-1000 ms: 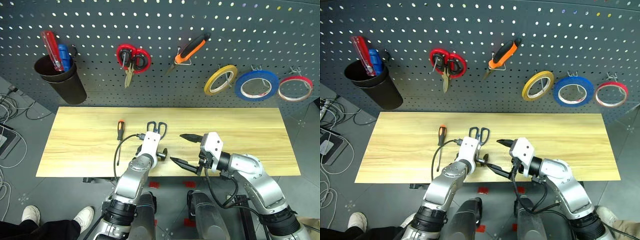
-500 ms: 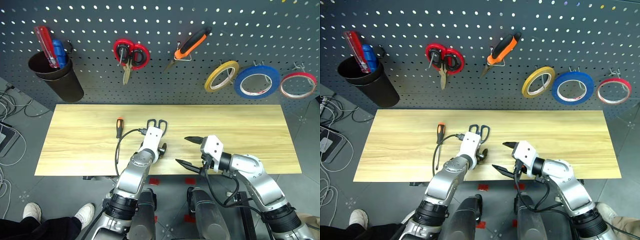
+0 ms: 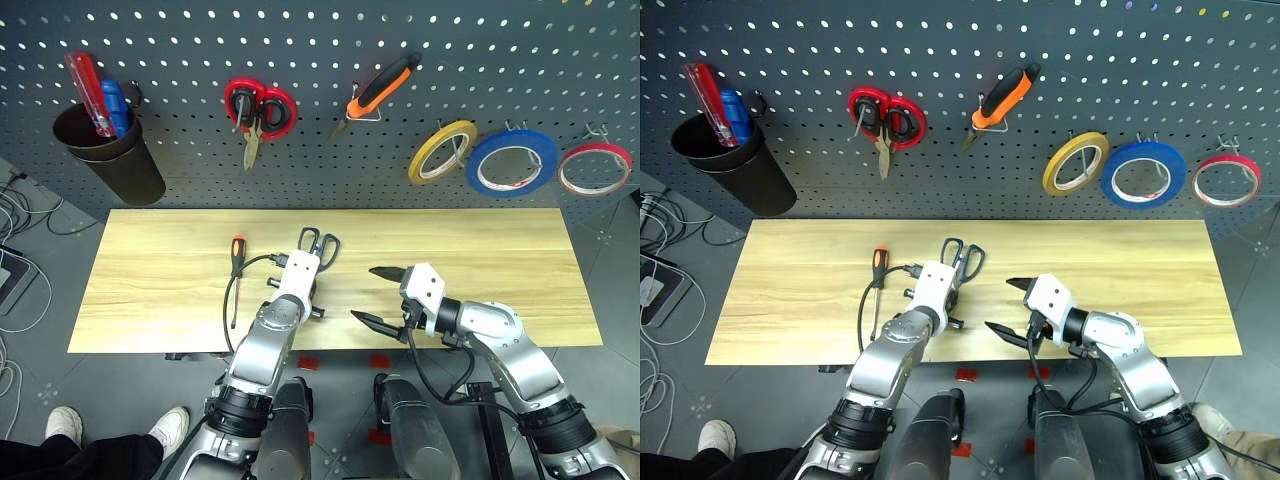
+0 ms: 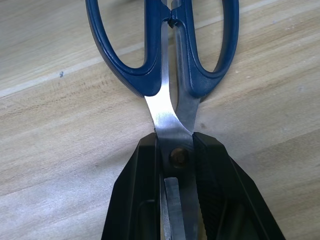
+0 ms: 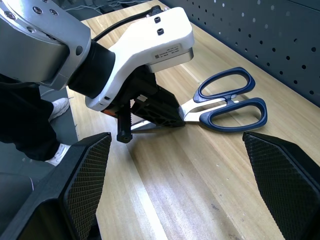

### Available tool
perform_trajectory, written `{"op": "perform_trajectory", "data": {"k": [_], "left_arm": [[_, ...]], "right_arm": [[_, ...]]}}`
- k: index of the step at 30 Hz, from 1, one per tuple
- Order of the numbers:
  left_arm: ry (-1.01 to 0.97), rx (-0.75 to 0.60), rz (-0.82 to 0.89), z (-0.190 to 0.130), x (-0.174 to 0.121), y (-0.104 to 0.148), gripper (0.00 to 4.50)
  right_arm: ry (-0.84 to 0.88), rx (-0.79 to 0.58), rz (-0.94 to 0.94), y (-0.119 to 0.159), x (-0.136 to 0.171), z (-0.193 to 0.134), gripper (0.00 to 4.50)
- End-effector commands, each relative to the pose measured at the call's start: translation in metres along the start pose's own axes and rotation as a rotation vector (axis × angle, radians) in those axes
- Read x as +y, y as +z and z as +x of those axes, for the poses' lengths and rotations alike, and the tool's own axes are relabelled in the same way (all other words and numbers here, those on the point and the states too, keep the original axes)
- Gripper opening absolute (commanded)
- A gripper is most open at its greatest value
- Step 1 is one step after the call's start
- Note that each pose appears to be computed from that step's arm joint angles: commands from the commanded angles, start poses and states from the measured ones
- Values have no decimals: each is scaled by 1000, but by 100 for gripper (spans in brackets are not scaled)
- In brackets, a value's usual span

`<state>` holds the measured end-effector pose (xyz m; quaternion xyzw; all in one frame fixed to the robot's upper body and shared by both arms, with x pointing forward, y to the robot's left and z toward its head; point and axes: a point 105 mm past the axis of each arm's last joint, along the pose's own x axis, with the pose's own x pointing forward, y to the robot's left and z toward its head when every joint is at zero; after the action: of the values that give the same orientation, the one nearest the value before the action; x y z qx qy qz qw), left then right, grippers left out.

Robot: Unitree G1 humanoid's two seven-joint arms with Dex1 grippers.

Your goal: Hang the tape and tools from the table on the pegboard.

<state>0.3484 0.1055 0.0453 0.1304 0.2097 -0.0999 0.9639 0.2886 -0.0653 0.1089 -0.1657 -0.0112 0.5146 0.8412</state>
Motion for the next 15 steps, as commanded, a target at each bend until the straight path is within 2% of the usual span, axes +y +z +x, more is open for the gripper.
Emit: {"op": "perform_trajectory", "data": {"k": [1,5,8,11,15], "left_arm": [[4,50,35,-2,9,-19,63],[-71,-72,133,-14,9,-1,63],[-86,-178,278,-27,14,12,63],[-69,-266,400,-39,19,18,63],[-12,-375,478,-55,30,26,63]], "right_arm": [[-26,-54,-22,12,-4,-2,450],[-75,-97,2,21,-10,-8,450],[-121,-150,33,31,-16,-14,450],[-167,-209,55,42,-20,-18,450],[-219,-291,104,58,-24,-24,450]]}}
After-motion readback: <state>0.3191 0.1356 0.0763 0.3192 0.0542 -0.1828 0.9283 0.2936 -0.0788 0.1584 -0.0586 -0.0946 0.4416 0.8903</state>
